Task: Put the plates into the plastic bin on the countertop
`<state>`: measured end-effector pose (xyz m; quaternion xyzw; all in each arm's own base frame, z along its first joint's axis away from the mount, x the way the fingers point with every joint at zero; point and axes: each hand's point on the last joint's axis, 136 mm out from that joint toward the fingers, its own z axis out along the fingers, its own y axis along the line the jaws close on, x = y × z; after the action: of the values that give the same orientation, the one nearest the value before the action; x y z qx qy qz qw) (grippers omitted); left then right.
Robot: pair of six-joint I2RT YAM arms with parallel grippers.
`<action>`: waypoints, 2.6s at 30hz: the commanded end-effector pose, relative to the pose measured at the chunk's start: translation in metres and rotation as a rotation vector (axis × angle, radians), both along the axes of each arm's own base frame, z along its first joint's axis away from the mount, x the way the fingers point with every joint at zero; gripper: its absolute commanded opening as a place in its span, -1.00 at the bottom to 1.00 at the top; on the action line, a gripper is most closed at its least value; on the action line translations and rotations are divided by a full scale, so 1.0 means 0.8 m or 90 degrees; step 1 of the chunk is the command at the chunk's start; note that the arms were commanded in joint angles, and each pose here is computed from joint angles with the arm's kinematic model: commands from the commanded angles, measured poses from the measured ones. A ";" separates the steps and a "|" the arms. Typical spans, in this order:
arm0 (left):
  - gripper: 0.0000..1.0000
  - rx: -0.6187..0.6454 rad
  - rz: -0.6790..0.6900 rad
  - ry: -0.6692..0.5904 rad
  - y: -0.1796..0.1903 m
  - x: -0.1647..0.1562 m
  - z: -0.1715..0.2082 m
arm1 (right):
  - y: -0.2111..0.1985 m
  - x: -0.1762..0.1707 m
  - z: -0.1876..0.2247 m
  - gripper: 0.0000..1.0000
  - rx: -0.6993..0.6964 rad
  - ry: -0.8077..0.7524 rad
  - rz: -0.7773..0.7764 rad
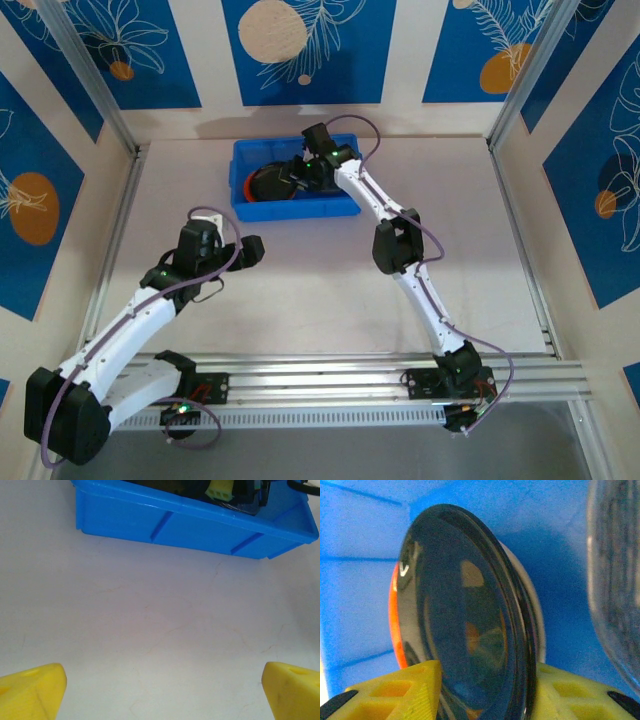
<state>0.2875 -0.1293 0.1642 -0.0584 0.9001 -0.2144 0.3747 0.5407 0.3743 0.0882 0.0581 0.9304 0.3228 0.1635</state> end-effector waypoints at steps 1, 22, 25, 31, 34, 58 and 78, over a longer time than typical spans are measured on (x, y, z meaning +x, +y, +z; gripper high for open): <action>0.99 -0.019 -0.006 -0.024 -0.004 0.008 0.018 | -0.010 -0.003 0.027 -0.04 -0.052 -0.047 0.014; 0.99 -0.019 -0.006 -0.018 -0.007 0.017 0.015 | 0.014 -0.020 0.027 -0.19 -0.082 -0.082 0.066; 0.99 -0.019 -0.006 -0.015 -0.007 0.017 0.013 | 0.019 -0.021 0.025 -0.19 -0.081 -0.084 0.068; 0.99 -0.018 -0.008 -0.011 -0.006 0.019 0.010 | 0.007 -0.017 0.029 -0.27 -0.082 -0.079 0.062; 0.99 -0.022 -0.009 -0.010 -0.007 0.020 0.010 | -0.004 -0.014 0.042 -0.28 -0.087 -0.087 0.056; 0.99 0.020 -0.022 -0.104 -0.006 0.052 0.074 | -0.025 -0.072 0.198 -0.05 -0.069 -0.233 0.135; 0.99 0.241 -0.013 -0.239 0.027 0.043 0.056 | -0.274 -0.306 0.177 0.98 -0.293 -0.538 -0.029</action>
<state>0.3215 -0.1262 0.1985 0.0249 0.8615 -0.1298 0.4902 0.2946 0.1757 0.1967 -0.0825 0.8945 0.1509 0.4127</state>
